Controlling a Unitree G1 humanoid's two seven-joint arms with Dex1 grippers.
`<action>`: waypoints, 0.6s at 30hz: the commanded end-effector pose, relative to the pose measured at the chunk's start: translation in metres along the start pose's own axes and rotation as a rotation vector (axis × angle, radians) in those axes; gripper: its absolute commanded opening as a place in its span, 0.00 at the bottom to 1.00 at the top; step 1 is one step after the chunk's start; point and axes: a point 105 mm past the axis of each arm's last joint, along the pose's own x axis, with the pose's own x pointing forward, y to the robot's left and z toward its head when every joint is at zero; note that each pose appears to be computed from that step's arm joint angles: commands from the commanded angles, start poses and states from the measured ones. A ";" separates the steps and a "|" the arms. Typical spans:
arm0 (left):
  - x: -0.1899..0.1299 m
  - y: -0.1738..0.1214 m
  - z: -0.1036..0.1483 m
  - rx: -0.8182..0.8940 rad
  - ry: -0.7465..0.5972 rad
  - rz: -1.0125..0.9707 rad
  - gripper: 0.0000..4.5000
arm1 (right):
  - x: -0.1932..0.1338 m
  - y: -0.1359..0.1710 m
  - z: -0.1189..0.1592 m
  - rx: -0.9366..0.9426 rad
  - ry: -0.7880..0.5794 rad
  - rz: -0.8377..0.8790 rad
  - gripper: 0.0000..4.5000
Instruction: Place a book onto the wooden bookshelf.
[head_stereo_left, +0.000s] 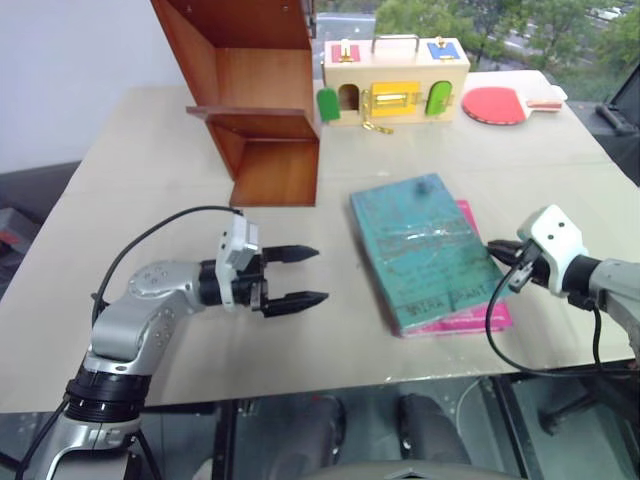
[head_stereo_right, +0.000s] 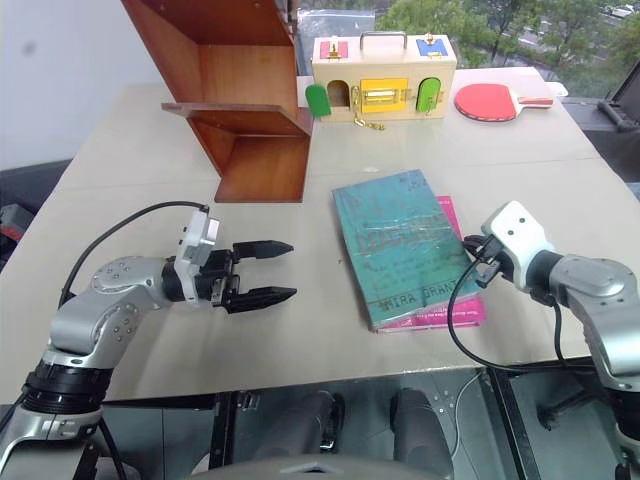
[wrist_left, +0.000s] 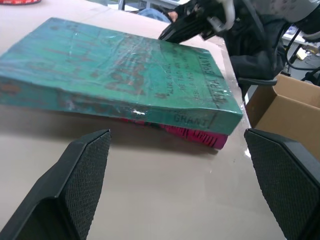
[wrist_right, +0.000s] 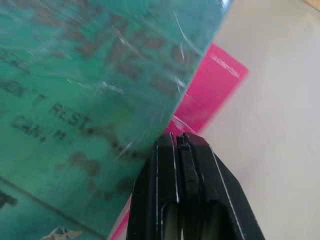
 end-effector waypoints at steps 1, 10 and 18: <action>-0.001 0.003 0.001 0.010 0.007 0.016 1.00 | -0.007 -0.003 0.015 -0.013 -0.054 -0.035 0.03; 0.028 0.017 -0.011 -0.370 0.035 0.062 1.00 | -0.033 -0.004 0.016 0.008 -0.081 -0.101 0.03; 0.049 0.026 -0.015 -0.764 0.018 0.041 1.00 | -0.091 0.038 0.047 0.026 -0.250 -0.058 0.58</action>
